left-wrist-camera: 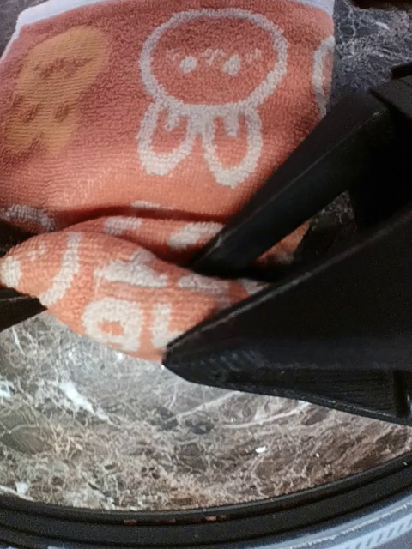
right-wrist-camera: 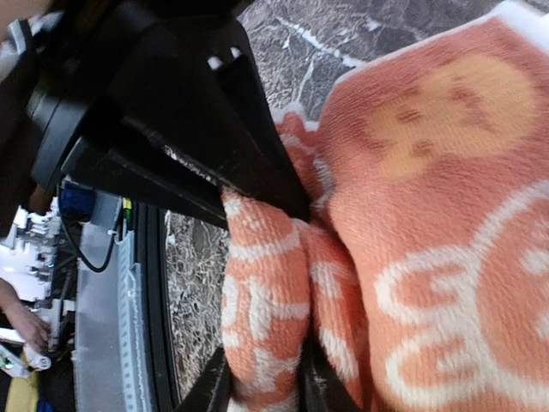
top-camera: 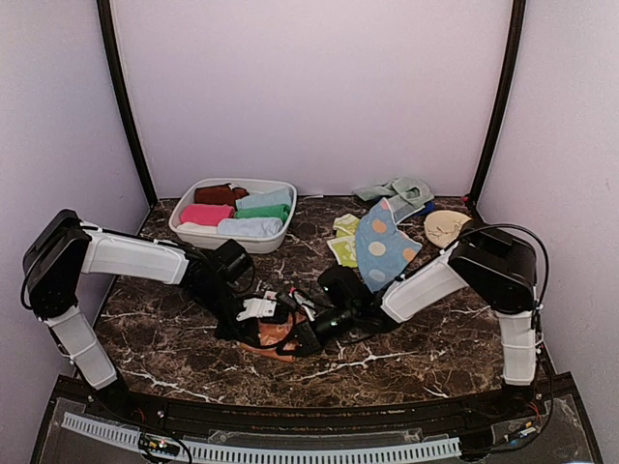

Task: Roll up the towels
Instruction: Roll the towel at the center of the board.

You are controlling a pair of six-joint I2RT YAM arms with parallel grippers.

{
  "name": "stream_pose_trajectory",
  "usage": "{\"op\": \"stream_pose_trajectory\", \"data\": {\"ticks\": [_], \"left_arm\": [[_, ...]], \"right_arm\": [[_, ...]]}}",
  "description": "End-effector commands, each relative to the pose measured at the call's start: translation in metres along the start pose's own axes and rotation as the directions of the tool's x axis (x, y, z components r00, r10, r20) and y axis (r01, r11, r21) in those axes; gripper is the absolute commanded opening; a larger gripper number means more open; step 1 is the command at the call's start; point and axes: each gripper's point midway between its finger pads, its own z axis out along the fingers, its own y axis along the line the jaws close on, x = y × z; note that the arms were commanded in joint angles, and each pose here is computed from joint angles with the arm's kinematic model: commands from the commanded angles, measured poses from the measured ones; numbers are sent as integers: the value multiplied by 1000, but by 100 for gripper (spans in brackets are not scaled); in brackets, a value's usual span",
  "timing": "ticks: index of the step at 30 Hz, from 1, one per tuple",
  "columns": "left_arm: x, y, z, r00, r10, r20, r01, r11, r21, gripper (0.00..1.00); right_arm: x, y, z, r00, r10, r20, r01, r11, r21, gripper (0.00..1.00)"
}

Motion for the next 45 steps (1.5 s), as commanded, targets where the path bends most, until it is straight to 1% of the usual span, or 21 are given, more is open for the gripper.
{"op": "stream_pose_trajectory", "data": {"ticks": [1,3,5,7,9,11,13,15,18,20,22,25,29,33,34,36,38,41,43,44,45], "left_arm": [[3,-27,-9,991,-132,5,128,970,207,0],[3,-29,-13,982,-188,10,179,947,267,0],[5,-31,-15,966,-258,6,241,911,335,0],[5,-36,-14,950,-312,-11,290,869,400,0],[13,-30,-13,928,-371,-26,346,837,425,0],[19,-29,-7,919,-391,-58,376,819,434,0],[24,-26,-3,908,-410,-82,402,802,441,0],[28,-25,1,899,-423,-114,427,786,446,0],[32,-24,6,891,-427,-157,449,768,458,0],[35,-22,7,885,-427,-184,462,762,454,0],[40,-19,10,880,-423,-214,474,764,438,0],[41,-19,10,873,-427,-237,488,752,444,0],[42,-16,11,875,-420,-241,484,755,442,0],[44,-15,11,877,-411,-248,480,763,433,0],[44,-15,11,878,-410,-247,478,764,434,1],[43,-15,10,881,-406,-244,474,765,437,9],[43,-13,9,884,-403,-237,467,775,426,19],[42,-8,1,897,-399,-191,442,800,405,32],[41,-1,-6,906,-400,-141,423,827,370,61],[42,1,-10,910,-396,-119,412,841,351,66],[44,4,-15,917,-388,-97,398,859,322,67]], "right_arm": [[-4,-13,-24,995,-56,79,43,986,160,33],[-12,-15,-40,980,-151,128,115,960,256,44],[-22,-14,-62,949,-253,186,173,916,361,46],[-27,-12,-80,908,-369,200,235,843,484,51],[-23,-3,-85,853,-508,118,353,729,587,53],[-14,12,-78,781,-624,0,482,604,634,53],[-10,17,-74,702,-699,-139,572,437,694,53],[-4,29,-62,605,-749,-271,664,287,690,53],[1,49,-40,406,-796,-449,774,38,632,53],[2,52,-29,309,-793,-524,794,-88,601,53],[-1,54,-21,245,-790,-562,800,-163,577,53],[-2,49,-6,170,-780,-603,821,-226,524,53],[-1,21,8,99,-723,-683,826,-323,462,51],[-10,4,12,97,-705,-703,829,-334,449,46],[-11,1,12,105,-704,-703,829,-328,453,43],[-13,-7,11,144,-698,-701,833,-297,466,31],[-14,-15,9,220,-697,-683,832,-232,505,19],[-13,-19,9,332,-704,-627,830,-98,549,8],[-14,-19,7,420,-709,-566,813,17,582,4],[-13,-18,7,462,-711,-530,805,85,587,3],[-11,-16,8,503,-711,-492,795,157,586,2]]}}
